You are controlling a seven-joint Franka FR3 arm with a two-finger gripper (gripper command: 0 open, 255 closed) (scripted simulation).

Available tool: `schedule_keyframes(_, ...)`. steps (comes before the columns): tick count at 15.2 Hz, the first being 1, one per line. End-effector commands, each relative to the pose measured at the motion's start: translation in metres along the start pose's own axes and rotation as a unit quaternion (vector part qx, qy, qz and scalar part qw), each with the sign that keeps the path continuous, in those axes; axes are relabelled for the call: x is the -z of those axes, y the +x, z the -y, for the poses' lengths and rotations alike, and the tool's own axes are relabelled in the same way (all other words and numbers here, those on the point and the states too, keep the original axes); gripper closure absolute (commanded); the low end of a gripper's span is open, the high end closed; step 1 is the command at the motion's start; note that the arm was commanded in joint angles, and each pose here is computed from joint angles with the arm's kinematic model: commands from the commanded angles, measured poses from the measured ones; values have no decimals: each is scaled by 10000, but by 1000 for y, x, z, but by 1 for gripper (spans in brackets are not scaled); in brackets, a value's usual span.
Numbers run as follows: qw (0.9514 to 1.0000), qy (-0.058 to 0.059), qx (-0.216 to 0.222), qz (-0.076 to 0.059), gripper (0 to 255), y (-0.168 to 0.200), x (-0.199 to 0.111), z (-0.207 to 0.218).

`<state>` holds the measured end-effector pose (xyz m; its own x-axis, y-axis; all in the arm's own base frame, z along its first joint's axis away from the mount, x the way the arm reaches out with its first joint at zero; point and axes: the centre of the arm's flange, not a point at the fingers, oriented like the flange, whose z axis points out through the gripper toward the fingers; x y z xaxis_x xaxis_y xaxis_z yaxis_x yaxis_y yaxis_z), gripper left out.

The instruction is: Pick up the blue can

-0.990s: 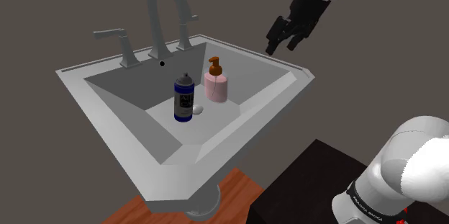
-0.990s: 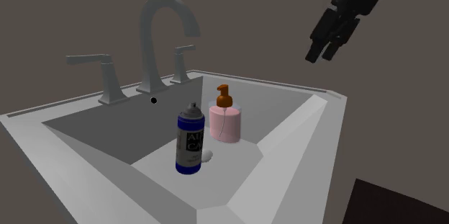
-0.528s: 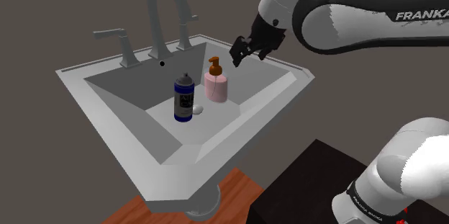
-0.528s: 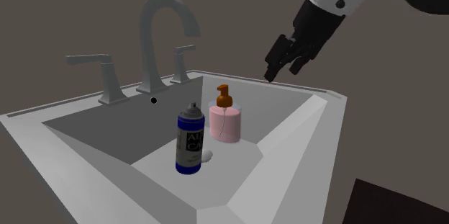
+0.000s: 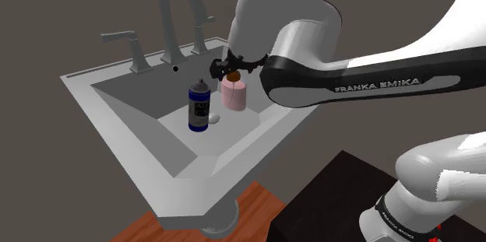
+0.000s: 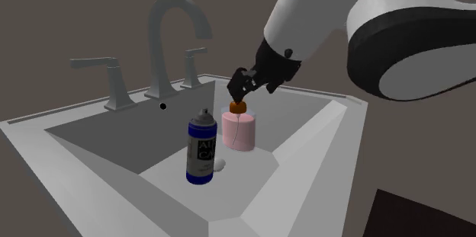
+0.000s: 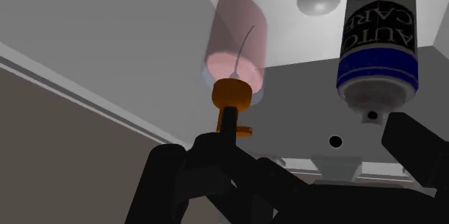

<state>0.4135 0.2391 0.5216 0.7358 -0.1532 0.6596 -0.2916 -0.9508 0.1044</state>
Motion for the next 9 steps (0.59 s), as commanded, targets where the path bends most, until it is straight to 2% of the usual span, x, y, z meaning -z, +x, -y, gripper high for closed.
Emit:
schedule_keyframes(1, 9996, -145, -77, -240, 0, -1, -15, 25)
schedule_keyframes(5, 9963, -457, -199, -701, 0, 4, -48, 73)
schedule_keyframes(9, 9898, -768, -320, -1160, 0, 12, -84, 119)
